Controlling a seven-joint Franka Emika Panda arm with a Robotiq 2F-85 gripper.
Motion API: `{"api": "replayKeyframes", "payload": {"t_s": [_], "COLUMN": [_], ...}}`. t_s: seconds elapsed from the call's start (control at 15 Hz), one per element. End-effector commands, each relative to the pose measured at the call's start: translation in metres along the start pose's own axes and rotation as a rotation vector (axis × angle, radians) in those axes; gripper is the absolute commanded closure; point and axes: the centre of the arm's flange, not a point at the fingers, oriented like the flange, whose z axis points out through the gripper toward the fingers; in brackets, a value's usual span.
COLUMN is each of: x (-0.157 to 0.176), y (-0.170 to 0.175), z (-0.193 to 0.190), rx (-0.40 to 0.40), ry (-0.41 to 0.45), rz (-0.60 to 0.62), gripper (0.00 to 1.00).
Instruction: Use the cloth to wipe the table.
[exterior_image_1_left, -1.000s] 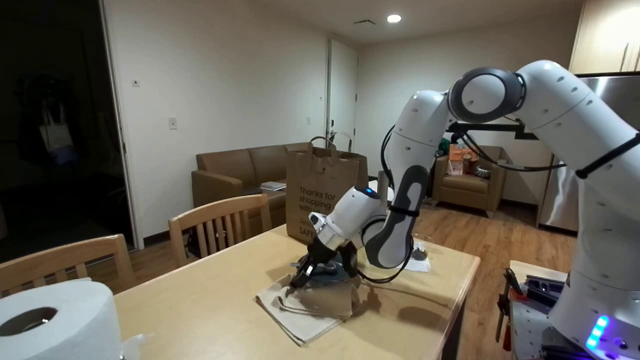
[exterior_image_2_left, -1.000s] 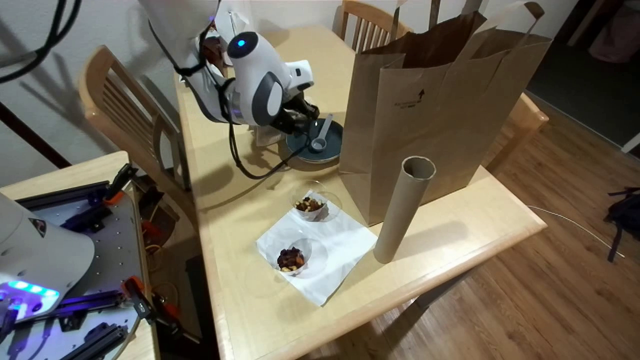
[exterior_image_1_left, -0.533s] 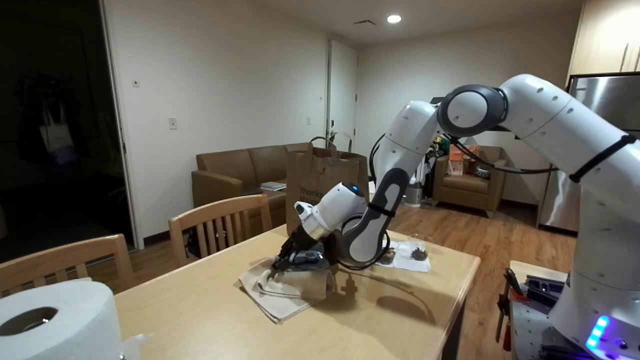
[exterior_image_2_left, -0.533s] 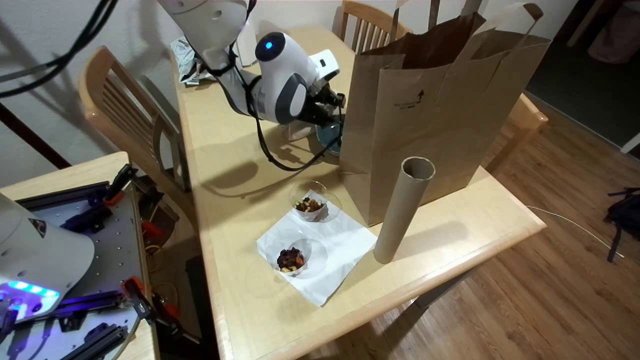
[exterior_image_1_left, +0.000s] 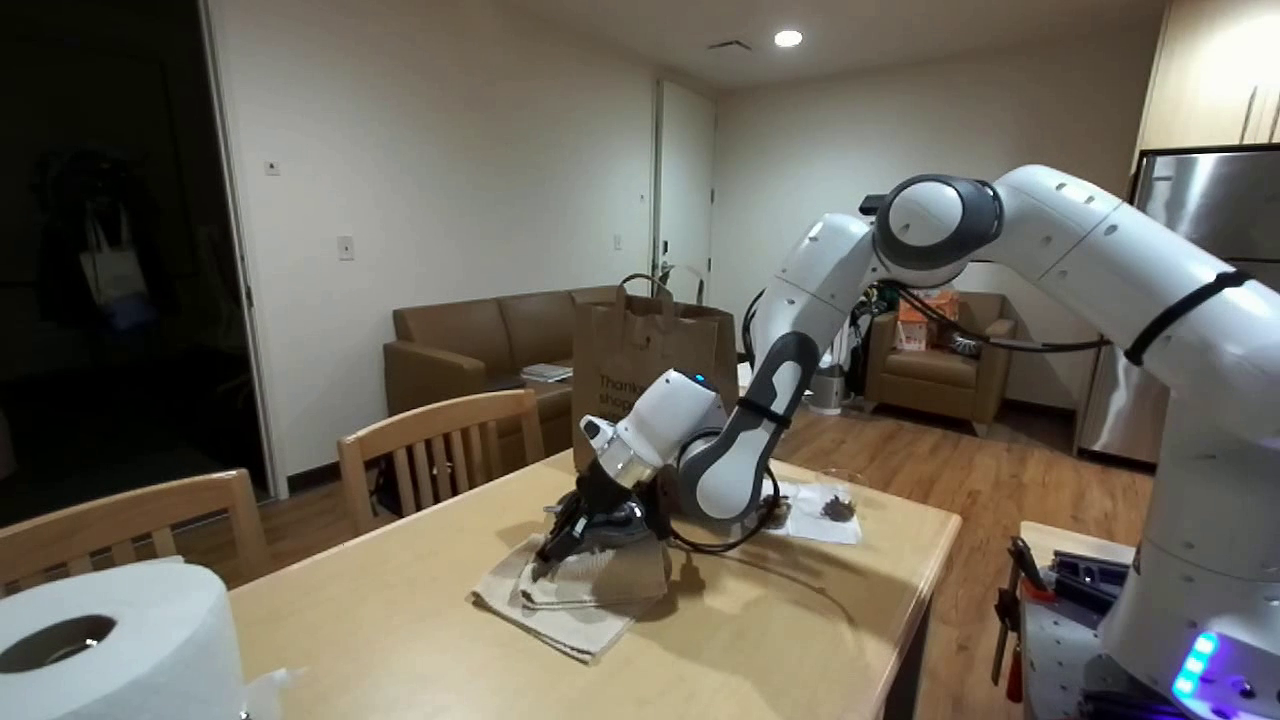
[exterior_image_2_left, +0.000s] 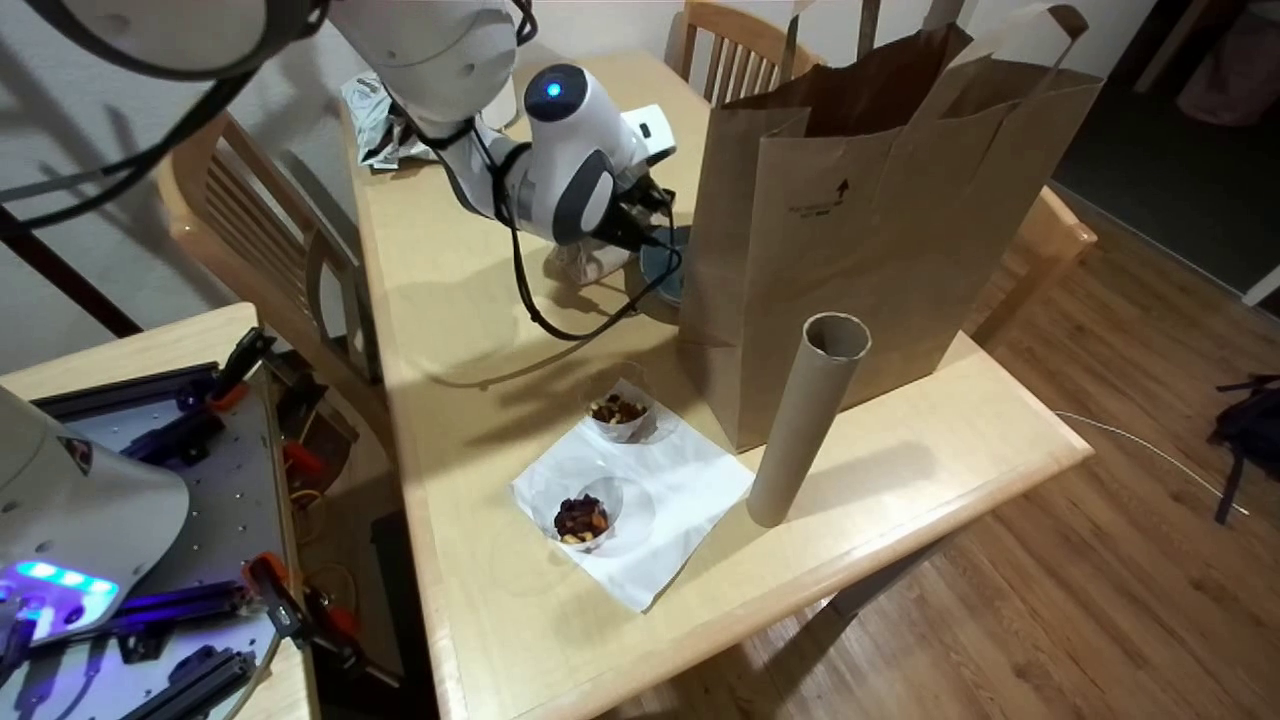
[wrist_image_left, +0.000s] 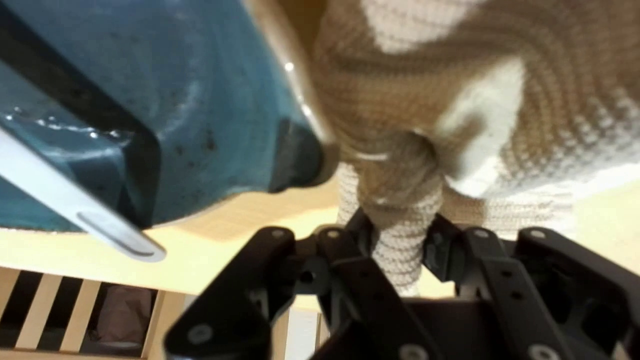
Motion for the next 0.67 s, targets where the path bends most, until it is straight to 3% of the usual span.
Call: {"api": "replayKeyframes", "payload": {"t_s": [0.0, 0.07, 0.13, 0.6], "x": [-0.003, -0.001, -0.052, -0.108], "y": [0.004, 0.005, -0.043, -0.102], "z": [0.004, 0.004, -0.003, -0.043], "rx": [0.089, 0.088, 0.106, 0.076], "ry": [-0.043, -0.061, -0.083, -0.100], "rz": [0.104, 0.130, 0.156, 0.245], "gripper": [0.95, 0.95, 0.95, 0.95]}}
